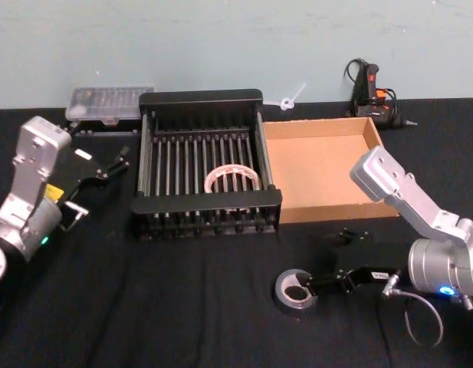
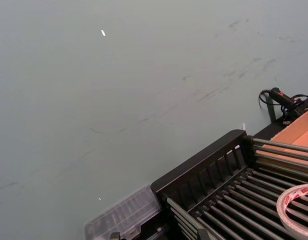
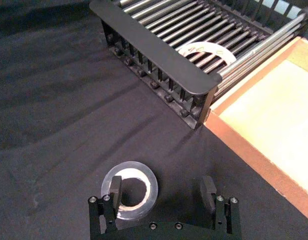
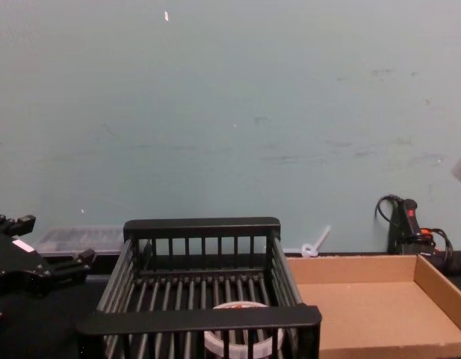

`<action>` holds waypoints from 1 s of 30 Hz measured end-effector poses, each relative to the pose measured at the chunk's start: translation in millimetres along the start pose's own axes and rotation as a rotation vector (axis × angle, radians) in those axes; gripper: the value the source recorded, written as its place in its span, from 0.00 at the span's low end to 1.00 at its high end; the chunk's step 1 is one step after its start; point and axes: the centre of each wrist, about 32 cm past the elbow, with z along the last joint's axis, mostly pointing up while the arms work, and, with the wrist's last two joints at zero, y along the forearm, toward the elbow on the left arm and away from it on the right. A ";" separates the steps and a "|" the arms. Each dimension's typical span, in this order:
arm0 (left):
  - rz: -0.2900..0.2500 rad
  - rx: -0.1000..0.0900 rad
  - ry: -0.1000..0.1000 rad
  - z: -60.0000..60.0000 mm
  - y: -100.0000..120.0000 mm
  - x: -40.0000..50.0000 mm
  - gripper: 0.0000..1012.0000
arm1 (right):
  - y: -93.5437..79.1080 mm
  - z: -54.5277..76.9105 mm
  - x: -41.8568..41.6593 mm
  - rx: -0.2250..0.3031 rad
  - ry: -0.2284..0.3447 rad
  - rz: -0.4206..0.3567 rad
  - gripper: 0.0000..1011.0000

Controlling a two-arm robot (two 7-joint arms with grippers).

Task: Pick up the white tape and place it into the black box , Pick up the silver tape and place it into the brown box.

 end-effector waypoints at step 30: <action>0.000 0.000 0.000 0.0 0.0 0.0 0.99 | 26.3 -0.9 6.6 -0.052 -0.004 0.007 0.99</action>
